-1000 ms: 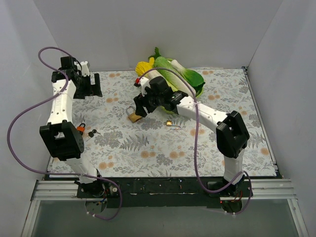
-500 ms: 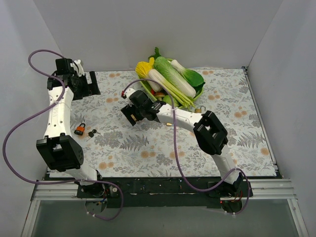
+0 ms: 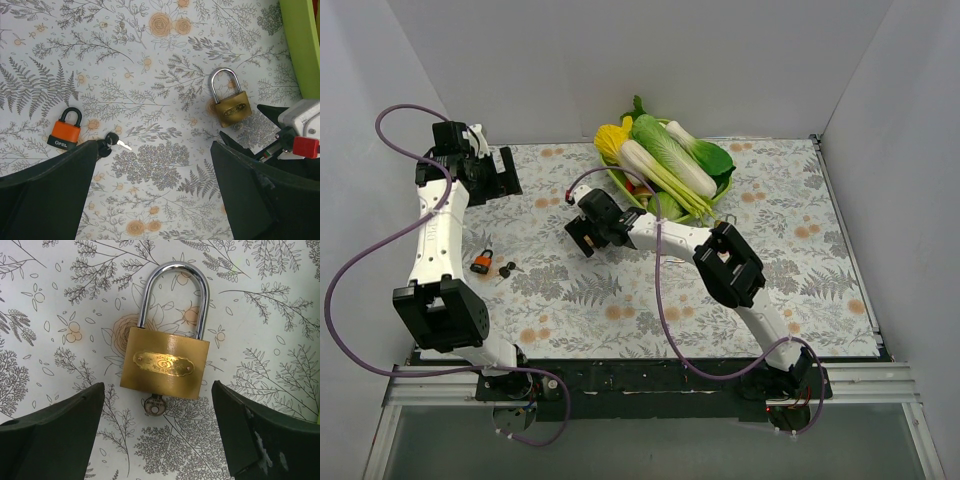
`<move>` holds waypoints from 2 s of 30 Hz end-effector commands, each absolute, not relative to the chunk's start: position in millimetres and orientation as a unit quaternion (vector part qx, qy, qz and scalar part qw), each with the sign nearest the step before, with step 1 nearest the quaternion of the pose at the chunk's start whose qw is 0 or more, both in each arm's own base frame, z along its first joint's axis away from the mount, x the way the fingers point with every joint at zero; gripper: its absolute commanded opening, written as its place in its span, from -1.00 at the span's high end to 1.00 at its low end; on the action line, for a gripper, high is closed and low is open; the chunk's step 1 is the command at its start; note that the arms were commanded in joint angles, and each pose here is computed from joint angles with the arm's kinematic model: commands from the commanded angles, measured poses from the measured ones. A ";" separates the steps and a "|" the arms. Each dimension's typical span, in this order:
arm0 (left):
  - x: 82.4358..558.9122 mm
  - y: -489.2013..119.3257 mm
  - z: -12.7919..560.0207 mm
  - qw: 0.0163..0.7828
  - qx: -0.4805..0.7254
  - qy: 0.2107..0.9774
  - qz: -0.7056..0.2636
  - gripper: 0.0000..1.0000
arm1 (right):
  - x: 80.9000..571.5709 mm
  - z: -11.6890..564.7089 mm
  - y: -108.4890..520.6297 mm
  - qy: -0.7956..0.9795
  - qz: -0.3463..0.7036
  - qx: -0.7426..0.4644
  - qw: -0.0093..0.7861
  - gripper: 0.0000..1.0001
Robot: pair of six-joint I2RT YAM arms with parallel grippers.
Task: Lock with the key
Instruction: Pick up the lock from the center of the board.
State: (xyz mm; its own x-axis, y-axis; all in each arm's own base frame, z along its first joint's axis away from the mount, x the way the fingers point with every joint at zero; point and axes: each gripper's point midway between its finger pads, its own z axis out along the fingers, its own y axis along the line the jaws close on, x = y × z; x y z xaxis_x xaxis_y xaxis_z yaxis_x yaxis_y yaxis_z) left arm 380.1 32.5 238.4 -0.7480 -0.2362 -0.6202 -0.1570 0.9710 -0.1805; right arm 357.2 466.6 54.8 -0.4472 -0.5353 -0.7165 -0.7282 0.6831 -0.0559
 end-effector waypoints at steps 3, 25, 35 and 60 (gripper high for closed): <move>371.0 35.3 256.0 0.366 -0.110 0.922 -0.051 -0.96 | 366.1 67.7 490.6 0.829 0.167 -0.364 0.390 -0.90; 372.0 8.1 252.1 0.358 -0.077 0.922 -0.124 -0.96 | 356.7 27.8 441.1 0.861 0.136 -0.362 0.330 0.97; 369.1 -19.9 227.2 0.321 -0.059 0.923 -0.205 -0.96 | 349.8 87.8 439.7 0.815 0.161 -0.412 0.374 0.97; 321.1 -80.6 172.3 0.295 0.074 0.870 -0.388 -0.90 | 283.2 159.4 438.9 0.684 0.319 -0.524 0.395 0.97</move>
State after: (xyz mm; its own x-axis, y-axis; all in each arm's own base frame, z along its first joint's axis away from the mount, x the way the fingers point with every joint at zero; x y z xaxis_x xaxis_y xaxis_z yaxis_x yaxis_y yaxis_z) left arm 322.7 -76.5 145.5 -0.9114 -0.1639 -0.3775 0.1612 0.7018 -0.6939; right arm 282.1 421.1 97.3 -0.2091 -0.6049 -0.7684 -0.9480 0.3182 0.0075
